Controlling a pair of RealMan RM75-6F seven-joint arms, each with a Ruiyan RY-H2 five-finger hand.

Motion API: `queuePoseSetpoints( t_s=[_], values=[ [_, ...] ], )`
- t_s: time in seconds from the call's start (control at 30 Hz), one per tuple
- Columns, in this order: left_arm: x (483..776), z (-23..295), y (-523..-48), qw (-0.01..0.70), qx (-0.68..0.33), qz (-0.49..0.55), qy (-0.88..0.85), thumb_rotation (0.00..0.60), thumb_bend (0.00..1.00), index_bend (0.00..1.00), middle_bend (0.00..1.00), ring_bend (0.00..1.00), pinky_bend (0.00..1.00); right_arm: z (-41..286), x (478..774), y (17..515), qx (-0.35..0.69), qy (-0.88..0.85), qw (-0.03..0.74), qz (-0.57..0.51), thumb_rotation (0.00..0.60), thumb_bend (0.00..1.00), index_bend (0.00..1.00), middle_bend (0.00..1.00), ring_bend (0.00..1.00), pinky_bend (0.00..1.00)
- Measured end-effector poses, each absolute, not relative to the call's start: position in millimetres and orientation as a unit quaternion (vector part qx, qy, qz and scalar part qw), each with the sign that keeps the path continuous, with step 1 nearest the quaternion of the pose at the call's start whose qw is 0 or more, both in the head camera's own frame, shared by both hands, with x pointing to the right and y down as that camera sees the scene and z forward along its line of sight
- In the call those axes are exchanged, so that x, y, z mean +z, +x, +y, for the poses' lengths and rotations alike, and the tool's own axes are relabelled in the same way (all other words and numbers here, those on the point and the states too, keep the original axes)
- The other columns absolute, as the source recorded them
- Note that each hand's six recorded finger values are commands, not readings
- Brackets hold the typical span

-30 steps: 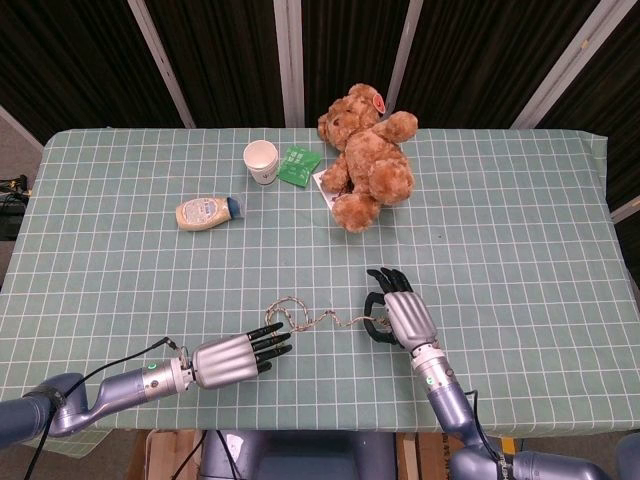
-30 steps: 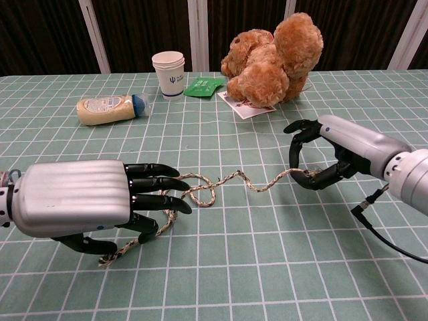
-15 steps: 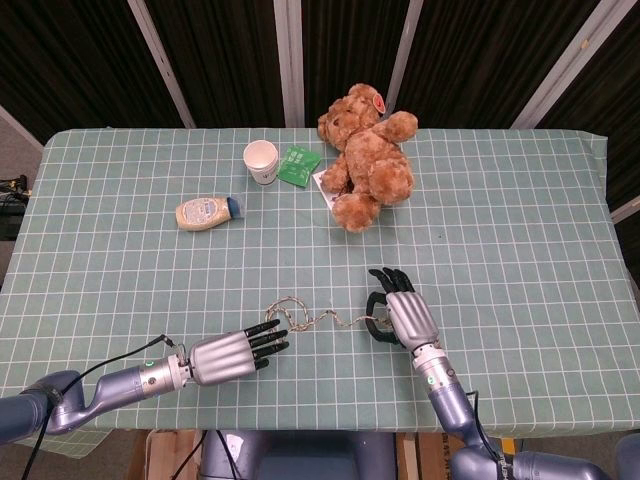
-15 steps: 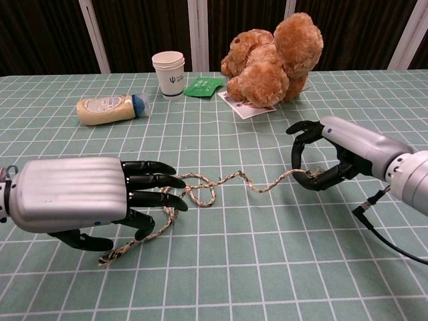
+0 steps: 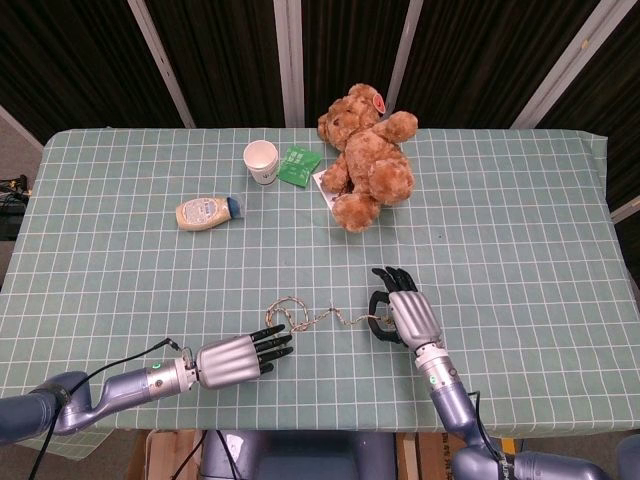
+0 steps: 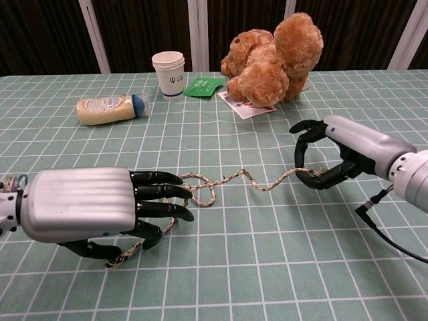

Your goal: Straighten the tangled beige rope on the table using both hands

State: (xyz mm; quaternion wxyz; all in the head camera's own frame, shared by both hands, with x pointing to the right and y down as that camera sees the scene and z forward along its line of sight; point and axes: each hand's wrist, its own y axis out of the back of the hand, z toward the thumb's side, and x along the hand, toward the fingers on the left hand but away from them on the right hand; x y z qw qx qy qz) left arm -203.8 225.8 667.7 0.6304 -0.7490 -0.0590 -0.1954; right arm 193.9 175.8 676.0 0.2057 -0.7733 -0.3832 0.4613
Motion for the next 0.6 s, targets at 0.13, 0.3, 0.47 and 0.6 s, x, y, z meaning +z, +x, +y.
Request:
queuePoseSetpoints(
  t_s=[0.13, 0.3, 0.47, 0.6],
  values=[
    [668.9, 227.2, -204.5, 0.630, -0.198, -0.063, -0.749, 0.600, 0.44, 0.51, 0.12, 0.00, 0.00, 176.1, 676.1, 194.1, 0.462, -0.773, 0.206, -0.383, 0.600, 0.45, 0.60, 0.14, 0.00, 0.00],
    [671.1, 228.3, -207.6, 0.627, -0.203, -0.067, -0.749, 0.600, 0.47, 0.55, 0.14, 0.00, 0.00, 177.0, 676.6, 194.4, 0.463, -0.773, 0.207, -0.381, 0.600, 0.45, 0.60, 0.14, 0.00, 0.00],
    [671.6, 228.5, -208.9, 0.625, -0.206, -0.064, -0.750, 0.600, 0.49, 0.57, 0.15, 0.00, 0.00, 178.0, 677.0, 195.0, 0.465, -0.773, 0.208, -0.379, 0.600, 0.45, 0.60, 0.14, 0.00, 0.00],
    [671.1, 227.2, -209.9, 0.624, -0.208, -0.060, -0.751, 0.600, 0.50, 0.58, 0.15, 0.00, 0.00, 178.1, 677.0, 196.1, 0.466, -0.772, 0.209, -0.379, 0.600, 0.45, 0.60, 0.14, 0.00, 0.00]
  ],
)
